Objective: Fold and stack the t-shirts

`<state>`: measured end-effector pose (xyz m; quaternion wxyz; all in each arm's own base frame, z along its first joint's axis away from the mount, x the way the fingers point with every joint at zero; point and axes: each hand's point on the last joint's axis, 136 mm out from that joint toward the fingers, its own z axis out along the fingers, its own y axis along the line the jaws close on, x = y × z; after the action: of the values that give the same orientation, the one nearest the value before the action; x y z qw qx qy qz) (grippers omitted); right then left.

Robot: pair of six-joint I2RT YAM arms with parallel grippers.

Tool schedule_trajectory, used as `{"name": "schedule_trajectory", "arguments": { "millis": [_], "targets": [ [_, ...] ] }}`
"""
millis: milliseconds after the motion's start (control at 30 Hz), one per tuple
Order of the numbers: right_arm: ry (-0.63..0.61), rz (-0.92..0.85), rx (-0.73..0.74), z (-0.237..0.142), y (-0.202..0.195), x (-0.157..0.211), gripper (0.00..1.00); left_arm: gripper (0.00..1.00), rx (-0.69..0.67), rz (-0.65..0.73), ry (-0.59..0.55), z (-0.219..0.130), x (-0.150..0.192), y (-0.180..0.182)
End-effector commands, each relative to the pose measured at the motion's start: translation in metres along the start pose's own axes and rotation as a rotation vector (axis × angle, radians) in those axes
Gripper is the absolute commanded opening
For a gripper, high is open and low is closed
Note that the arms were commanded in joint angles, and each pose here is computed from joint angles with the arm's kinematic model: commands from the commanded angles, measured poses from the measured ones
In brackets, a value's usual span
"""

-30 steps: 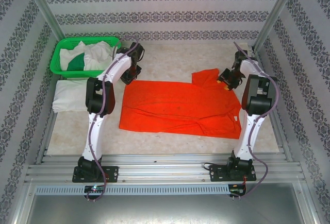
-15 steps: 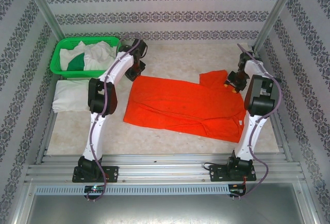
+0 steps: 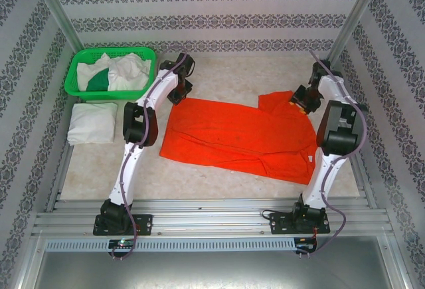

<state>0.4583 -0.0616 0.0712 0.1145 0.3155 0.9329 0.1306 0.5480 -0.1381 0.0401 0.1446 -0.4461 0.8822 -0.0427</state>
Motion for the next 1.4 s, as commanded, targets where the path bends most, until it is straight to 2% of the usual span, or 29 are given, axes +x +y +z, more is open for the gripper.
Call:
{"name": "schedule_trajectory", "arguments": {
  "millis": [0, 267, 500, 633, 800, 900, 1100, 1367],
  "targets": [
    [-0.028, -0.035, -0.074, -0.023, 0.019, 0.003, 0.46, 0.49, -0.004, 0.050, -0.033, 0.003, -0.008, -0.002],
    [0.000, -0.032, -0.085, -0.022, 0.022, 0.018, 0.46, 0.49, 0.012, 0.109, -0.011, 0.012, -0.009, -0.007],
    [0.023, -0.040, -0.085, -0.015, 0.027, 0.027, 0.46, 0.42, -0.030, 0.191, 0.019, 0.023, -0.008, 0.004],
    [0.029, -0.043, -0.083, -0.013, 0.029, 0.028, 0.46, 0.38, -0.085, 0.234, 0.078, 0.036, 0.001, 0.020],
    [0.032, -0.041, -0.086, -0.013, 0.031, 0.029, 0.46, 0.22, -0.173, 0.268, 0.146, 0.045, 0.013, 0.044],
    [0.028, -0.039, -0.091, -0.014, 0.033, 0.027, 0.46, 0.18, -0.195, 0.277, 0.157, 0.042, 0.014, 0.050],
    [0.015, -0.044, -0.101, -0.017, 0.040, 0.023, 0.46, 0.00, -0.193, 0.271, 0.157, 0.034, 0.010, 0.051],
    [-0.067, -0.019, 0.009, -0.023, 0.022, 0.010, 0.46, 0.00, -0.205, 0.292, 0.134, -0.003, 0.007, 0.056]
  ]
}}
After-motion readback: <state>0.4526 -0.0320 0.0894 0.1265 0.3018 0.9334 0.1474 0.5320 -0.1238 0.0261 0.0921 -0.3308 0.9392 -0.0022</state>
